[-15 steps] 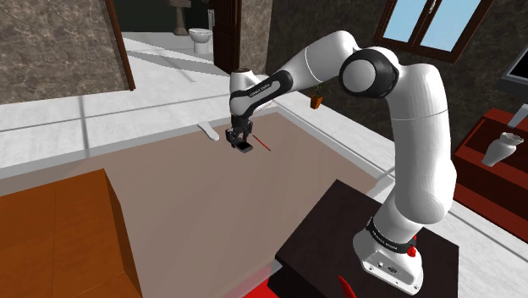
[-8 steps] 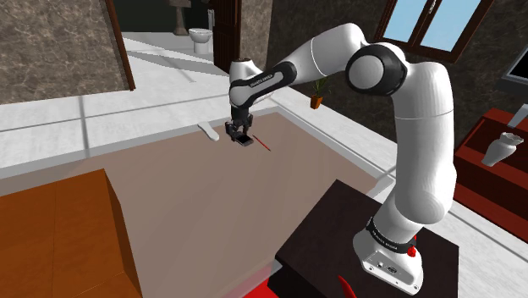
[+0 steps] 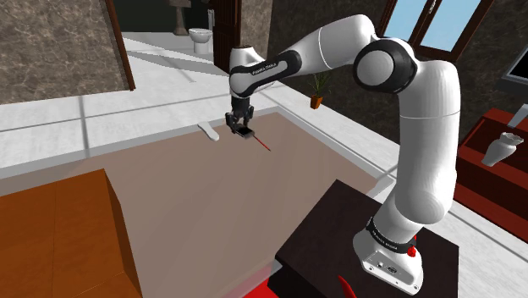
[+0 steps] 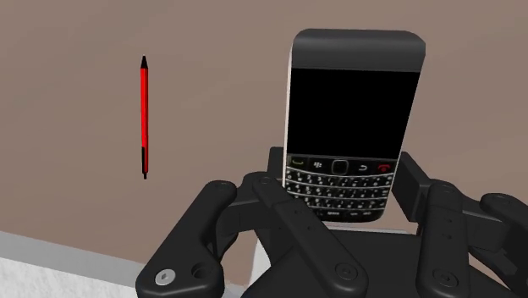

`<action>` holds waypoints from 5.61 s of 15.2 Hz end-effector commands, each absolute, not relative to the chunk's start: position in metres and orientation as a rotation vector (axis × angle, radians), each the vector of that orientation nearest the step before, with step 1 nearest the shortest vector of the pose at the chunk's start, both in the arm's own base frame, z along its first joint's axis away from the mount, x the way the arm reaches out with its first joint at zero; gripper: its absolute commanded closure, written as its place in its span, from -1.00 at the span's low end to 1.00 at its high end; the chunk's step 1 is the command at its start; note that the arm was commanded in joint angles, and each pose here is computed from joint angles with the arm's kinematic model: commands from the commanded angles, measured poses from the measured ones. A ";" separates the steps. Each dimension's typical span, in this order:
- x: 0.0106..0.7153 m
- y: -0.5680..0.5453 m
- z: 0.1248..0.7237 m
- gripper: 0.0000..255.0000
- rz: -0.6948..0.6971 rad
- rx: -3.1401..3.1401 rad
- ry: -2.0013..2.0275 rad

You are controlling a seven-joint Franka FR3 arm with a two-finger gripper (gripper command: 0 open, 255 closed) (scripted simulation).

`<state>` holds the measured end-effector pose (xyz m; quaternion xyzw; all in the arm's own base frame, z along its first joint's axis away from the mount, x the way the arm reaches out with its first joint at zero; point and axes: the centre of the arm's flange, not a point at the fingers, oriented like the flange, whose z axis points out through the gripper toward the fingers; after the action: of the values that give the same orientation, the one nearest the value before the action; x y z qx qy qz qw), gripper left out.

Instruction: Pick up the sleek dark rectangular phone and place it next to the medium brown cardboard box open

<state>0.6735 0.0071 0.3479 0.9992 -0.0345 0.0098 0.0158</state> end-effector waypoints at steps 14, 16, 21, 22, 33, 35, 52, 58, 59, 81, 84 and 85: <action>0.668 0.072 0.396 1.00 0.030 3.108 -0.107; 0.665 0.099 0.396 1.00 0.030 3.108 -0.107; 0.659 0.164 0.396 1.00 0.030 3.108 -0.107; 0.657 0.178 0.396 1.00 0.030 3.108 -0.107; 0.643 0.322 0.396 1.00 0.030 3.108 -0.107; 0.641 0.348 0.396 1.00 0.030 3.108 -0.107; 0.635 0.409 0.327 1.00 0.030 3.108 -0.107; 0.635 0.409 0.295 1.00 0.030 3.108 -0.107; 0.635 0.409 0.290 1.00 0.030 3.108 -0.107; 0.635 0.409 0.174 1.00 0.030 3.108 -0.107; 0.635 0.409 0.158 1.00 0.030 3.108 -0.107; 0.635 0.409 0.153 1.00 0.030 3.108 -0.107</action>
<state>0.6340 0.4091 0.1582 0.9992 -0.0345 0.0095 0.0160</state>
